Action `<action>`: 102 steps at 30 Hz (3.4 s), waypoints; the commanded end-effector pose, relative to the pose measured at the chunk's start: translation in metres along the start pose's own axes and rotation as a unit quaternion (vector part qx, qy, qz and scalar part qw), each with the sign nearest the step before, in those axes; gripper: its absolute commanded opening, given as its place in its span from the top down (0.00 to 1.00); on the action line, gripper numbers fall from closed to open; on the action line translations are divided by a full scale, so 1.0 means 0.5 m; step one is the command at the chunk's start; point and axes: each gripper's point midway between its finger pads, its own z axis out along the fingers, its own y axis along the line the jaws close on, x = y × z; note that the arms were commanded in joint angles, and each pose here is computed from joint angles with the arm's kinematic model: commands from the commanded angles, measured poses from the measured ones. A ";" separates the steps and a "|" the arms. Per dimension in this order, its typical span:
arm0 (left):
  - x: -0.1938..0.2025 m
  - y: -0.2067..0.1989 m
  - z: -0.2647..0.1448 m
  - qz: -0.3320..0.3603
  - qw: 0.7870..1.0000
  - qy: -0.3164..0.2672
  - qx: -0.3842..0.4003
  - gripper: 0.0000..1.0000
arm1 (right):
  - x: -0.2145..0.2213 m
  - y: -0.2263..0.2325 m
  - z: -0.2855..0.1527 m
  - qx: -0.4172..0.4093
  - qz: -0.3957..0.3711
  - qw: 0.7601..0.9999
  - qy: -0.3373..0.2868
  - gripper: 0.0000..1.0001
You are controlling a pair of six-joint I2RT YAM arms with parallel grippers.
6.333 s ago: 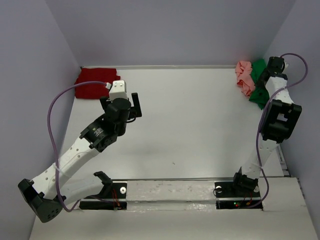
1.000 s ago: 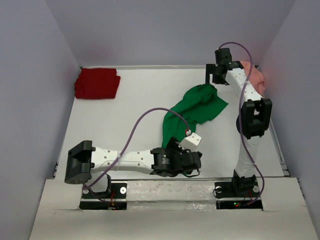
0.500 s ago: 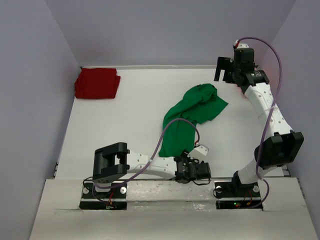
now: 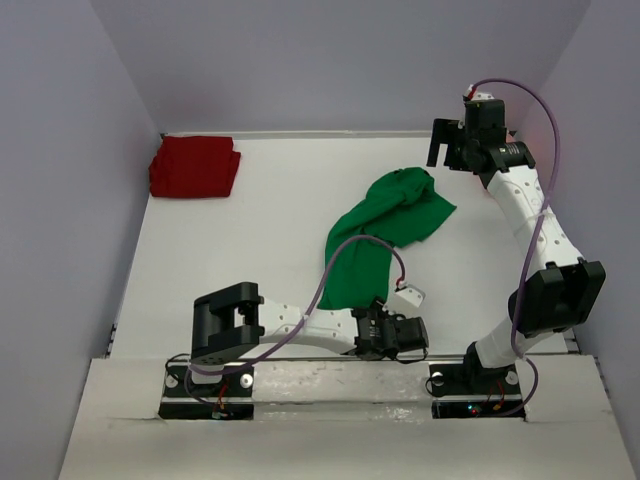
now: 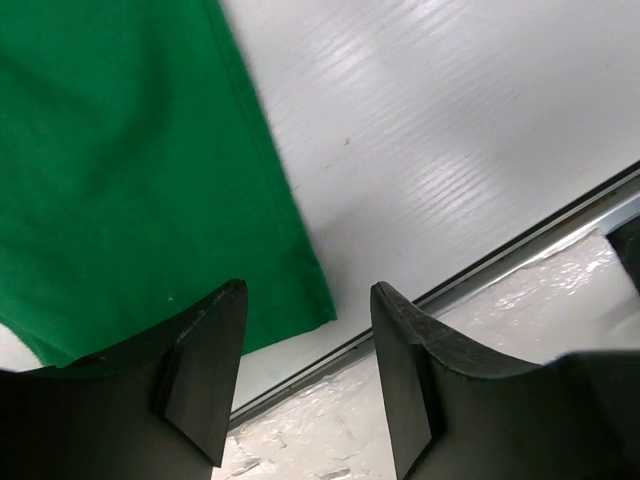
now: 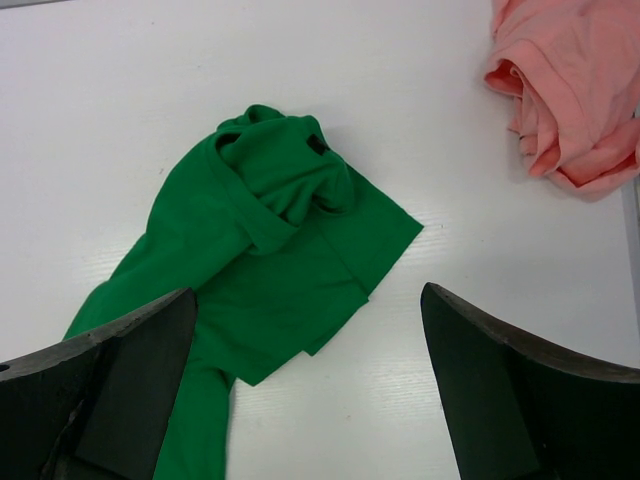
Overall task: Fold and stack the t-shirts
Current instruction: Move the tshirt to the center of the board, then flatten the tshirt out
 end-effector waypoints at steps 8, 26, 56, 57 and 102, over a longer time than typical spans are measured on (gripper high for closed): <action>0.031 -0.013 0.007 -0.006 0.999 0.047 -0.014 0.39 | -0.039 -0.009 -0.012 0.014 0.002 0.999 -0.031 0.01; 0.073 -0.001 0.019 -0.010 0.996 0.081 -0.031 0.55 | -0.048 -0.011 -0.018 0.018 0.000 0.999 -0.036 0.00; 0.069 0.136 -0.068 -0.092 0.987 0.036 -0.126 1.00 | 0.204 -0.017 0.159 0.054 0.017 0.991 0.125 0.25; 0.066 0.138 -0.068 -0.095 0.987 0.036 -0.123 1.00 | 0.228 -0.026 0.162 0.065 0.016 0.989 0.135 0.34; 0.057 0.146 -0.043 -0.089 0.991 0.035 -0.089 1.00 | 0.360 -0.066 0.280 0.086 0.021 0.976 0.199 0.52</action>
